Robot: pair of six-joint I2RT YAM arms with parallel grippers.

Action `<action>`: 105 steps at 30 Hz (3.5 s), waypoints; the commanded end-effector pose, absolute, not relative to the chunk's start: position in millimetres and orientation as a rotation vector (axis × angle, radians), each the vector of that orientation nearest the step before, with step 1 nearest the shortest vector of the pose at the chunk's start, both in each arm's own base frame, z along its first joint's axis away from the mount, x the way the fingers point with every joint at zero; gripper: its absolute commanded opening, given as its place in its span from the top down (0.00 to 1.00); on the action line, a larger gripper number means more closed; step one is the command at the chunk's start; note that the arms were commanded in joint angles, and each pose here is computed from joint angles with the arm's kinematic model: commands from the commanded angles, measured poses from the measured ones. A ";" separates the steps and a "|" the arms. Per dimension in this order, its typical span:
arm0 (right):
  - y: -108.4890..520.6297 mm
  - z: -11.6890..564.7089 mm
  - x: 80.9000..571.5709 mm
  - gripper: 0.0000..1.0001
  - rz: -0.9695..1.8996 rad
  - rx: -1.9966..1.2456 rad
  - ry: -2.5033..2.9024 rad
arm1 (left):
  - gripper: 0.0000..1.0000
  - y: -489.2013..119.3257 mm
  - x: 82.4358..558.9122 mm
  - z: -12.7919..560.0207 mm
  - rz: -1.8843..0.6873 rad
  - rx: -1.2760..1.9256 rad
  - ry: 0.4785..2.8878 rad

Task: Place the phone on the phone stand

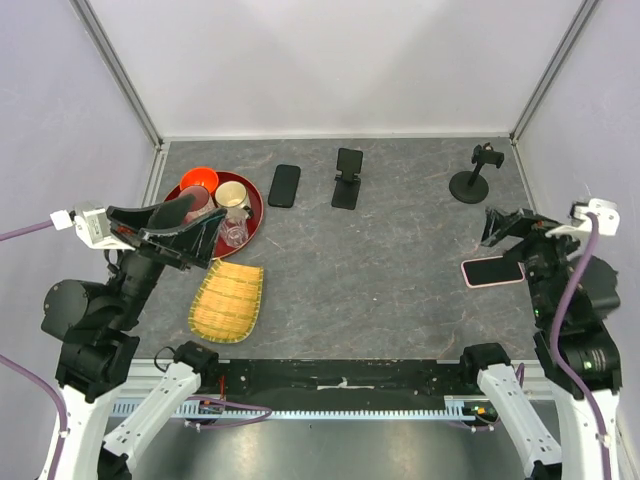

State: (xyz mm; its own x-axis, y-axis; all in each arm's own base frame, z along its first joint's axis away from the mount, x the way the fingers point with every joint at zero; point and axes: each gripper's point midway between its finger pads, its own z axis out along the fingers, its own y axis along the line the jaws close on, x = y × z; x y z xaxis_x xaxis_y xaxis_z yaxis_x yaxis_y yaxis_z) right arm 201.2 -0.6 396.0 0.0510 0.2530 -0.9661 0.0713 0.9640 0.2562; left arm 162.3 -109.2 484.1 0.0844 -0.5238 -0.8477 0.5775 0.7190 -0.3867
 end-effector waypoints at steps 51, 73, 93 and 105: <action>243.3 148.5 547.4 0.02 0.136 0.346 1.966 | 0.14 -170.1 342.7 344.1 -0.733 0.160 1.847; 258.6 145.9 574.3 0.22 -0.138 0.334 1.873 | 0.19 -162.2 349.8 339.3 -0.947 0.096 1.847; 273.6 159.4 468.6 1.00 0.029 0.211 1.961 | 0.20 -161.1 350.7 338.0 -0.975 0.085 1.847; 314.3 153.0 387.0 1.00 0.022 0.208 1.904 | 0.20 -160.0 352.0 336.1 -0.977 0.076 1.847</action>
